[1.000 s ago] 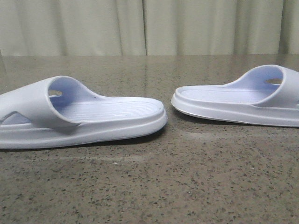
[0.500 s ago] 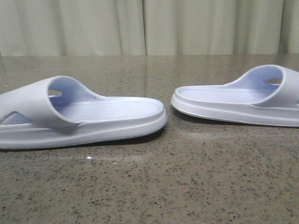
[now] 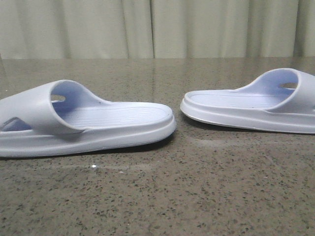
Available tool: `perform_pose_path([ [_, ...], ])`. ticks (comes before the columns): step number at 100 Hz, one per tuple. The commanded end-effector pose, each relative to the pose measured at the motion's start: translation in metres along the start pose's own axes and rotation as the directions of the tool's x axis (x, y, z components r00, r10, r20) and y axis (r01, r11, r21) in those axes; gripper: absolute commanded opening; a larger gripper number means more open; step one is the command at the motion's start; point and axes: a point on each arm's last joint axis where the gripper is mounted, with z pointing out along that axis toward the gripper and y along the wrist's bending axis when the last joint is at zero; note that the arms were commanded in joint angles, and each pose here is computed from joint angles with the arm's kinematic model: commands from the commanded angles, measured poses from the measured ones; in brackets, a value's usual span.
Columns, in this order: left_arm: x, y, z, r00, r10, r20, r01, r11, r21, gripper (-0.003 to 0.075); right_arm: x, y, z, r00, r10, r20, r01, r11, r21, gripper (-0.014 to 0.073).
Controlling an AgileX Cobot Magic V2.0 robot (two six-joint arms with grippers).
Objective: Insert blue slippers together front up
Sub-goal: 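Lower both grippers onto the slippers, each over its nearer slipper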
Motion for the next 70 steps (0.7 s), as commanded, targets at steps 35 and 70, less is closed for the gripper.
perform_pose_path([
  [35, 0.0, -0.01, 0.01, 0.998, -0.01, -0.066, 0.012, 0.999, 0.037, 0.0382, -0.016, 0.003, -0.001, 0.994, -0.005, 0.108, 0.007, 1.0, -0.011, 0.0498],
  [70, 0.002, -0.016, 0.022, 0.986, 0.017, -0.168, -0.008, 0.999, 0.053, 0.0382, -0.017, 0.003, -0.001, 0.993, -0.006, 0.118, 0.008, 1.0, -0.011, 0.0498],
])
